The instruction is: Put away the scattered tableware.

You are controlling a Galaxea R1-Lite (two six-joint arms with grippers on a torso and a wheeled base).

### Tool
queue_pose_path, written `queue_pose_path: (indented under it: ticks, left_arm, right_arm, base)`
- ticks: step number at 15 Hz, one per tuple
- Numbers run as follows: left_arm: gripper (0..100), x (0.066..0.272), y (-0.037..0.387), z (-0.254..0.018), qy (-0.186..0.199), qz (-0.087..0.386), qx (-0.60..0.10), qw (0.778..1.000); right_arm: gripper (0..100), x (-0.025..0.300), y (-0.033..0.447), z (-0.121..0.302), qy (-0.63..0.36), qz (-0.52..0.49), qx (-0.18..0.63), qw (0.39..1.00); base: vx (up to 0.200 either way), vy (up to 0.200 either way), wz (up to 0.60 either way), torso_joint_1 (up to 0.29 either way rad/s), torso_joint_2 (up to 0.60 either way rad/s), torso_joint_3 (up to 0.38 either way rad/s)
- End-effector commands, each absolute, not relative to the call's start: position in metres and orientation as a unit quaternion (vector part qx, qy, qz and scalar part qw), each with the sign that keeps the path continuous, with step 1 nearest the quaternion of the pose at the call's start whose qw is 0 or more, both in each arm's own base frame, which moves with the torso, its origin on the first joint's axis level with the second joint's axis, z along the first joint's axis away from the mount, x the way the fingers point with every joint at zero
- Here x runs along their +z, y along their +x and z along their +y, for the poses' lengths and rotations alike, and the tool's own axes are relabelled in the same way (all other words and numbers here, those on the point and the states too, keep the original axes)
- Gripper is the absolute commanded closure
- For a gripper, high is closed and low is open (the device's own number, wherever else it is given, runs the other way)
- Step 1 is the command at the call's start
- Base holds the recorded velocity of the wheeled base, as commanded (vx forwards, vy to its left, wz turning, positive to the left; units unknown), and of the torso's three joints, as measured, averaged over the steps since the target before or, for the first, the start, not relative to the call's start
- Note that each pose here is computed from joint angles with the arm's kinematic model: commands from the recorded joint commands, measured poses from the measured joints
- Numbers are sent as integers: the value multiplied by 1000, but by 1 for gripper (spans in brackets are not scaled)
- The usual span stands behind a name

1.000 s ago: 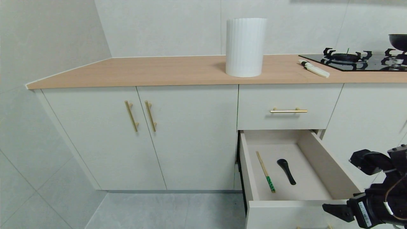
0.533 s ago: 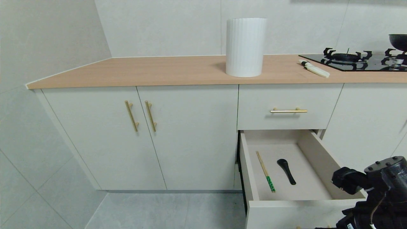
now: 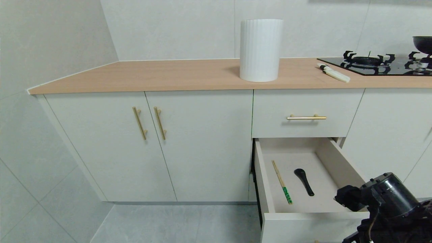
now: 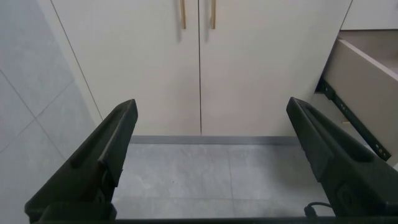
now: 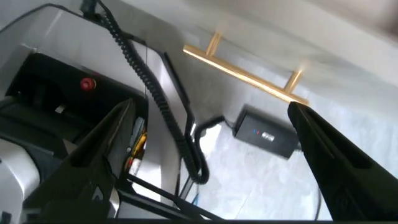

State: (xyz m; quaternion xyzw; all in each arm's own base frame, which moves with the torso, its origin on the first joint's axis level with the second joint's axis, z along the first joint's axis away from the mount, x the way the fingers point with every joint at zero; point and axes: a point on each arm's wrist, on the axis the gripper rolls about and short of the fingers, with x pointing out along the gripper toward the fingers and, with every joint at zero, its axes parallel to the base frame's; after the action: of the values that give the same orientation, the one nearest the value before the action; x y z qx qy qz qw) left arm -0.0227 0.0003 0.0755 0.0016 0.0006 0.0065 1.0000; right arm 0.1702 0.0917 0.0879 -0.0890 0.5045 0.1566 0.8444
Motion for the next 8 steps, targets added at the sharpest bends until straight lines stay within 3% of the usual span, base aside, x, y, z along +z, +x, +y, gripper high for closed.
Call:
queue_pose_path:
  ticks: [1,8]
  left_arm:
    - [0,76,-23,0,2,1,7,1000]
    - [0,76,-23,0,2,1,7,1000]
  right_arm:
    - [0,79,183,96,-75,523,131,839]
    - [0,75,202,101,-54,515,46,855]
  base:
    - [0,0,0,0,0,0]
    - [0,0,0,0,0,0]
